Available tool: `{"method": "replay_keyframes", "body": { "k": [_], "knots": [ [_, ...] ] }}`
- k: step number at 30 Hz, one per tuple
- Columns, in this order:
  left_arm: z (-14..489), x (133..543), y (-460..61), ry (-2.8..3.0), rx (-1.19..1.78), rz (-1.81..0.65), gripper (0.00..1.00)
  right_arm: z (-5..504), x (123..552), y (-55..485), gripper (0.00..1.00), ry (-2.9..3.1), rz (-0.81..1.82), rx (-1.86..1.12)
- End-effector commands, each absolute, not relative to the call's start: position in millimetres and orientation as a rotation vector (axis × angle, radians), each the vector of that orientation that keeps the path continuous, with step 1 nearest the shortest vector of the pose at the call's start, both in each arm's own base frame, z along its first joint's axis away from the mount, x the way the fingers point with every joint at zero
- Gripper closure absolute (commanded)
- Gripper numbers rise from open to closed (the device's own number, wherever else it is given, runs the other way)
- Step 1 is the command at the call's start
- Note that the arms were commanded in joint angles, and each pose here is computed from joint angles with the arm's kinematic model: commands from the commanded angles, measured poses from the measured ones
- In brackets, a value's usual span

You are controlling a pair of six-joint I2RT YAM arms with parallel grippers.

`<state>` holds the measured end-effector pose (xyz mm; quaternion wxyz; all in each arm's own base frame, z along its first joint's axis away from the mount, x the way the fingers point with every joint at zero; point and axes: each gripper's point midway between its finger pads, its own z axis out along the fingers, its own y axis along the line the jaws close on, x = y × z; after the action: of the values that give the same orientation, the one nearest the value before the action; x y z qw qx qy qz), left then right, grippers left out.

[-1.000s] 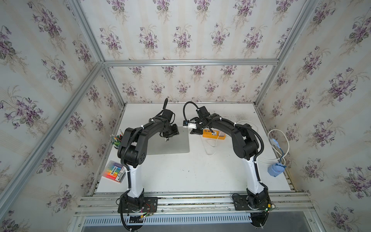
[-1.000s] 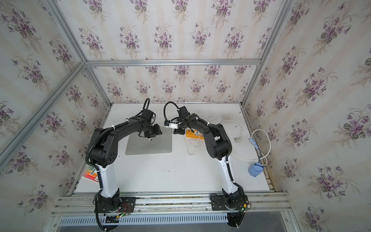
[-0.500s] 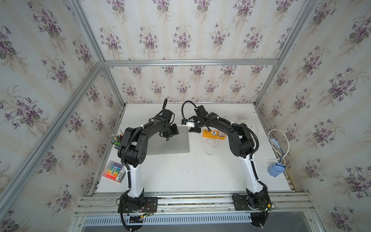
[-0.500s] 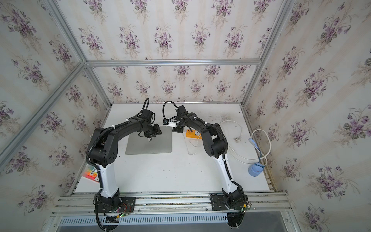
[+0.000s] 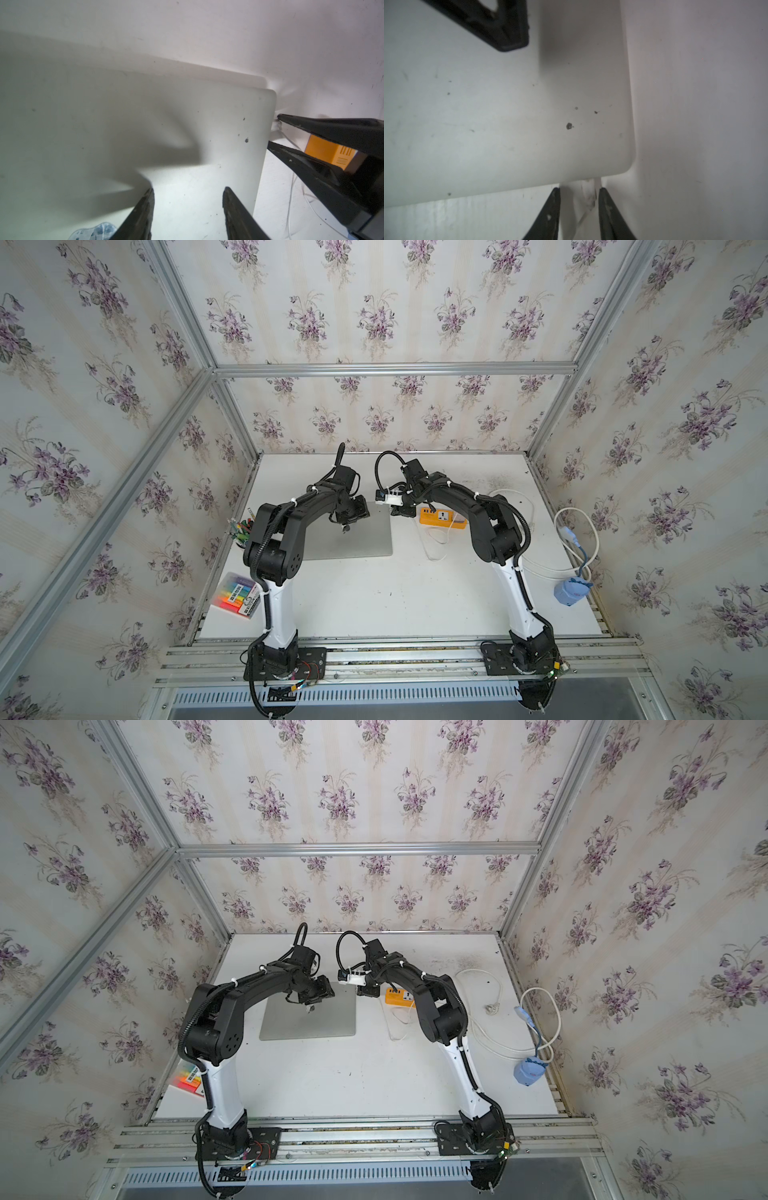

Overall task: Unplug the laptop charger
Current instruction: Remove the charging cable from the laptop.

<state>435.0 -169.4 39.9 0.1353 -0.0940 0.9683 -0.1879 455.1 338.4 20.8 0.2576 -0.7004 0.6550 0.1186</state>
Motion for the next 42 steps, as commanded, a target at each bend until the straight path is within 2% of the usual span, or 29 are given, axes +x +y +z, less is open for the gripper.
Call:
{"method": "replay_keyframes", "body": {
  "k": [1,8,12,16,26,37,42],
  "knots": [
    [39.2,435.3,-169.2,2.808,-0.284,-0.547,0.46,13.4,449.2,337.3,0.68,1.778,0.350,-1.935],
    [38.2,435.4,-168.1,2.810,-0.288,-0.547,0.46,7.0,448.5,336.3,0.77,1.800,0.359,-1.965],
    [38.4,435.9,-167.5,2.809,-0.292,-0.549,0.46,3.5,445.1,334.7,0.94,1.809,0.371,-1.984],
    [38.4,436.2,-167.4,2.808,-0.293,-0.550,0.46,0.5,442.9,332.7,1.00,1.819,0.372,-1.995],
    [31.3,434.0,-164.6,2.833,-0.318,-0.526,0.46,5.2,444.3,329.0,1.00,1.823,0.359,-1.989],
    [26.1,433.3,-162.9,2.851,-0.331,-0.508,0.46,27.8,451.1,305.9,1.00,1.839,0.355,-1.916],
    [33.8,436.3,-164.3,2.823,-0.321,-0.524,0.46,51.5,452.2,312.7,1.00,1.794,0.394,-1.849]
  ]
}}
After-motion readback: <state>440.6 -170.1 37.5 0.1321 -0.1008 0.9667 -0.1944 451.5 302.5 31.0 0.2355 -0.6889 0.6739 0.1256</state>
